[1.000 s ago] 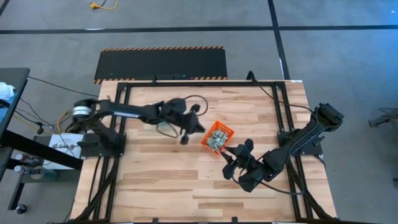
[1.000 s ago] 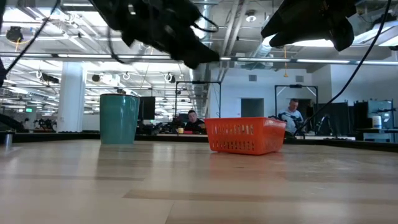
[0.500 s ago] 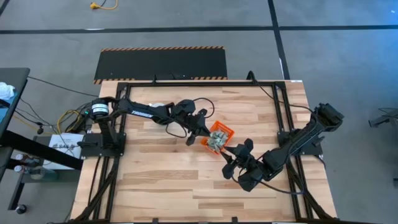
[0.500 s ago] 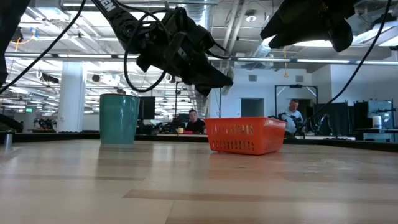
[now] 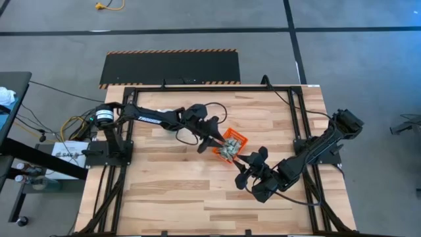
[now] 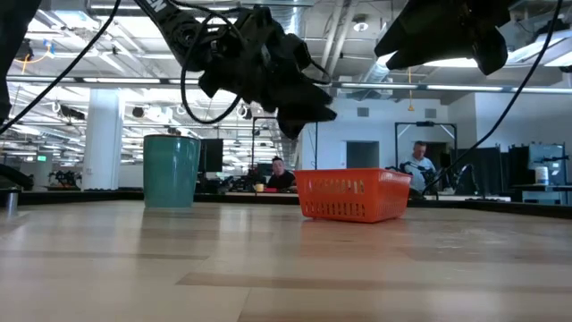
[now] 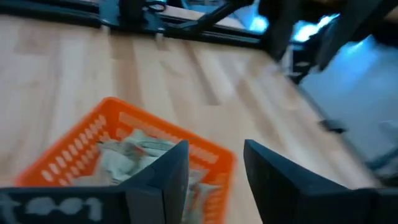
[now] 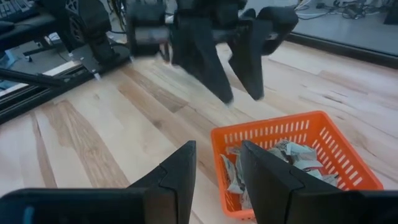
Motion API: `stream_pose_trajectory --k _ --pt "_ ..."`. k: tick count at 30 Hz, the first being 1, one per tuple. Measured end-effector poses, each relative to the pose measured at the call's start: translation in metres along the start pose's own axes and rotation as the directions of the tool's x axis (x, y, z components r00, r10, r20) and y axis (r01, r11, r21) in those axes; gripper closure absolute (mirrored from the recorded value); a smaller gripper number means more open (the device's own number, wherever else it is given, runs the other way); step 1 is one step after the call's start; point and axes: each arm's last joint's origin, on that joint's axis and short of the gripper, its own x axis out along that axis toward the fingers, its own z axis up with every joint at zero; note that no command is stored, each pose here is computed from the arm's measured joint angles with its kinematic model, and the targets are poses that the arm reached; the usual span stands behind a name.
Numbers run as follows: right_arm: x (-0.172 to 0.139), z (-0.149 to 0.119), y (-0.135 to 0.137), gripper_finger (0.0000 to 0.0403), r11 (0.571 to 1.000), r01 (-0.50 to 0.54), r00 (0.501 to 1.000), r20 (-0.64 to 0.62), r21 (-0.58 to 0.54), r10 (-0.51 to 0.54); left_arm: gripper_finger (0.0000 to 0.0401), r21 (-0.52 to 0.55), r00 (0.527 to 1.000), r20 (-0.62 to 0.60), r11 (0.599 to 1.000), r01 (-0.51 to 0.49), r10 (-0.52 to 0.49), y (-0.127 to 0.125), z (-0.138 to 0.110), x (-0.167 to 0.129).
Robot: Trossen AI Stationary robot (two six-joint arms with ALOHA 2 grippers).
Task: Pick and place Stevia / Truvia into bins
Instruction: Return to Home Position
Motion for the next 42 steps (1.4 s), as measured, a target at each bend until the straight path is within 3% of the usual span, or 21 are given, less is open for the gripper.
stream_pose_trajectory --k 4,7,12,17,23,30,36,42 --pt "0.0 0.0 0.0 0.0285 1.0 -0.003 1.0 -0.005 0.0 0.003 0.0256 -0.11 0.997 -0.031 0.991 0.071 -0.074 -0.006 0.022 -0.021" --pt "0.0 0.0 0.0 0.0285 1.0 -0.004 1.0 -0.006 0.0 0.004 0.0262 -0.166 0.993 -0.101 0.985 0.043 -0.061 -0.019 0.041 -0.048" --pt "0.001 0.0 -0.001 0.0285 1.0 0.002 1.0 -0.008 -0.002 -0.002 0.0277 -0.117 0.958 -0.275 0.986 -0.117 0.081 -0.059 0.064 -0.107" --pt "0.005 0.002 -0.002 0.0285 1.0 0.008 1.0 -0.018 0.005 -0.008 0.0292 -0.006 0.908 -0.321 0.959 -0.285 0.268 -0.103 0.066 -0.159" --pt "0.007 0.002 -0.002 0.0285 1.0 -0.003 0.999 -0.051 0.011 0.004 0.0309 0.008 0.92 -0.192 0.938 -0.347 0.342 -0.141 0.054 -0.203" --pt "0.008 0.002 -0.003 0.0285 1.0 0.0 0.999 -0.054 0.01 0.0 0.0334 0.042 0.917 -0.019 0.917 -0.397 0.398 -0.163 0.023 -0.238" --pt "0.008 0.002 -0.003 0.0285 1.0 0.001 0.999 -0.055 0.007 0.0 0.0364 0.044 0.908 0.161 0.917 -0.397 0.386 -0.177 0.002 -0.265" --pt "0.008 0.002 -0.003 0.0285 1.0 0.002 0.999 -0.055 0.005 -0.002 0.0397 0.03 0.86 0.377 0.923 -0.383 0.344 -0.195 -0.005 -0.296"
